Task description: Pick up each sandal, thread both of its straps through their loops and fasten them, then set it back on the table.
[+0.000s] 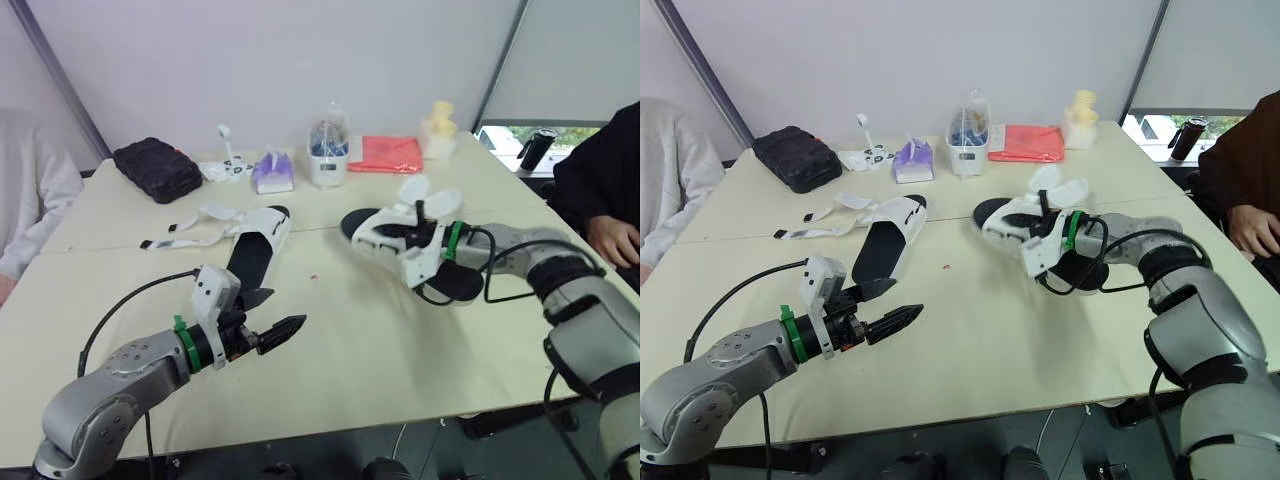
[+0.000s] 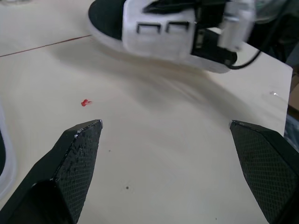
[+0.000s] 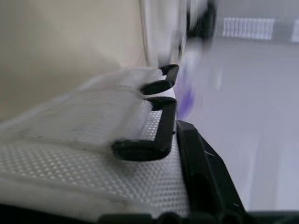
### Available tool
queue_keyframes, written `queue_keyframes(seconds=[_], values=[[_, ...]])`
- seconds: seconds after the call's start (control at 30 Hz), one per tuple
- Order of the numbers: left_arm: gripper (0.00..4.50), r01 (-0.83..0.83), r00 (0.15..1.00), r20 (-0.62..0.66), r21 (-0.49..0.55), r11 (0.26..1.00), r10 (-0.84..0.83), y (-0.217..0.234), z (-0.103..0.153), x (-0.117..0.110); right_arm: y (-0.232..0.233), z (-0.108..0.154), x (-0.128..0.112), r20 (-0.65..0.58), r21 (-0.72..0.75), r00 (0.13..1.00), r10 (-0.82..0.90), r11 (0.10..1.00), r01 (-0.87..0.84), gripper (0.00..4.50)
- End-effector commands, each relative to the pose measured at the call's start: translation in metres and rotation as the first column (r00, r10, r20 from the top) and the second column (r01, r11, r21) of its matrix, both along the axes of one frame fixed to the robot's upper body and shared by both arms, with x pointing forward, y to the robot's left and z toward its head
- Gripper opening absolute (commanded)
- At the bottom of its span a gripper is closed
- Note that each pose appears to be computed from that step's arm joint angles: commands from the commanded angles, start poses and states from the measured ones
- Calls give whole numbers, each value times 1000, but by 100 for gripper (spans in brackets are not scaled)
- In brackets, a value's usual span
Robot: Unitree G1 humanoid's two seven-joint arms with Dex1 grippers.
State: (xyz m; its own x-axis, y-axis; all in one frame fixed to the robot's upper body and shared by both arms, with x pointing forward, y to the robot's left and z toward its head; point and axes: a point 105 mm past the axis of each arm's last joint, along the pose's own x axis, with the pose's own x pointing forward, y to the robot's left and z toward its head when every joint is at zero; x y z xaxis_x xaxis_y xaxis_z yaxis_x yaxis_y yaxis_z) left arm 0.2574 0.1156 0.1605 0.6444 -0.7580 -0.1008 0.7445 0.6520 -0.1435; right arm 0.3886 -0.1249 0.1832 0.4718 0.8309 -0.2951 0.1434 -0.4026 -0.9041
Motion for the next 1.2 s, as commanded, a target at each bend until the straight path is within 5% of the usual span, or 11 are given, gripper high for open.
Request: queue_keyframes(seconds=[0.03,0.33,0.67,0.8,1.0,1.2], values=[[450,-9,999,36,-13,1000,10,-1,5,-1,10,-6,-17,5,-70,984,181,981,-180,1],[450,-50,998,26,-24,998,50,-1,1,-8,18,-31,-31,-25,-98,929,368,924,-369,1],[450,-40,999,17,-20,999,40,-1,-1,-4,19,-30,-53,-112,10,871,479,877,-481,1],[450,-3,1000,19,-15,1000,3,-7,-1,-1,22,-36,-53,-151,19,876,458,887,-460,140],[450,74,996,40,82,994,-78,-11,-14,14,17,-34,-38,-80,-31,918,388,920,-391,443],[450,205,971,74,237,950,-228,-15,-36,38,-17,-16,-35,-47,4,963,264,964,-264,443]])
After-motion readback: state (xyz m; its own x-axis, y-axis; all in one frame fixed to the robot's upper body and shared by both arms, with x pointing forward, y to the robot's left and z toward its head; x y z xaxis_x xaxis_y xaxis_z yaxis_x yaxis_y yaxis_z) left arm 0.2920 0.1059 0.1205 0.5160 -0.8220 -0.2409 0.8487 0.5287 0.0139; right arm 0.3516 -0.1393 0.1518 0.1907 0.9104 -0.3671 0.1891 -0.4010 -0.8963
